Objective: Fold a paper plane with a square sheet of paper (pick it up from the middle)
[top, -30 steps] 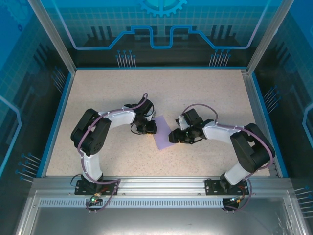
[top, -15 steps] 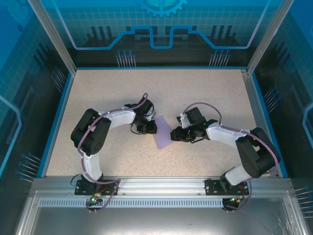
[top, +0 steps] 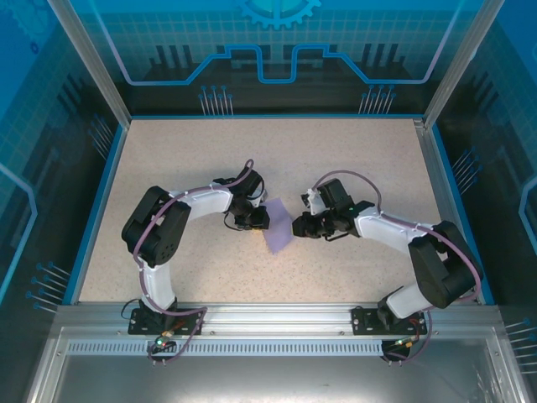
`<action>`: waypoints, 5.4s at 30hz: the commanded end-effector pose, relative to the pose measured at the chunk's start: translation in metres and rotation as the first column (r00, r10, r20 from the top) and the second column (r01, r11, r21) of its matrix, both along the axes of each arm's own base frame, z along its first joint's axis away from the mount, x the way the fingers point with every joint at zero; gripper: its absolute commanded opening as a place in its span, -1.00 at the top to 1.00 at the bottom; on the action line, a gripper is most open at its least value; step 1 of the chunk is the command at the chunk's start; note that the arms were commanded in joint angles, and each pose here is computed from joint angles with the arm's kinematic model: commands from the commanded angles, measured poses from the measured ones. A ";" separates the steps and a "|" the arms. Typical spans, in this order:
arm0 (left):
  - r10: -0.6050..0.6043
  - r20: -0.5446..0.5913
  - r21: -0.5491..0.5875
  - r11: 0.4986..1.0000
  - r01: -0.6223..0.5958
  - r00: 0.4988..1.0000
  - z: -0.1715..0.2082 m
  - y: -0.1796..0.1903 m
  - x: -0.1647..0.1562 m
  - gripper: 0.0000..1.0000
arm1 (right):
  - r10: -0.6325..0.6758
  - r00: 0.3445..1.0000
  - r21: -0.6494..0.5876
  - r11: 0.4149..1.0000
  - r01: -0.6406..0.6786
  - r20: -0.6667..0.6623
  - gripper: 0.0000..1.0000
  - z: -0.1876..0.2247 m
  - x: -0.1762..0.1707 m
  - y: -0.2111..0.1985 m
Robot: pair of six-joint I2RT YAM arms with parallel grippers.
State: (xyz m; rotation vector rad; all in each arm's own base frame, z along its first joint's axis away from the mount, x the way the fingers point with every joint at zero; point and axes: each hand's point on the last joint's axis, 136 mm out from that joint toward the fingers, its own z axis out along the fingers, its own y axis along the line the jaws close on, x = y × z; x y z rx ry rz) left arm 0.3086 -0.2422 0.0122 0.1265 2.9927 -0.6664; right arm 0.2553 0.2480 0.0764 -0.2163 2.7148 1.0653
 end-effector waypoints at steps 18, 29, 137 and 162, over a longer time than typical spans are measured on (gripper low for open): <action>-0.030 -0.052 0.056 0.998 0.033 0.998 -0.023 0.008 -0.010 0.59 | 0.028 0.998 -0.076 0.997 -0.033 -0.063 0.80 -0.019 -0.013 0.004; -0.031 -0.054 0.042 0.999 0.034 0.998 -0.022 0.005 -0.009 0.60 | 0.046 0.997 0.013 0.999 -0.046 -0.056 0.82 -0.012 0.000 0.030; 0.059 -0.063 -0.272 0.959 -0.074 0.996 0.035 -0.019 -0.017 0.70 | -0.040 0.990 -0.163 0.987 0.018 -0.133 0.81 -0.086 0.013 0.037; 0.054 -0.010 -0.114 0.992 -0.055 0.998 0.009 -0.016 0.016 0.75 | -0.075 0.990 -0.153 0.987 0.056 -0.120 0.87 -0.083 0.010 0.028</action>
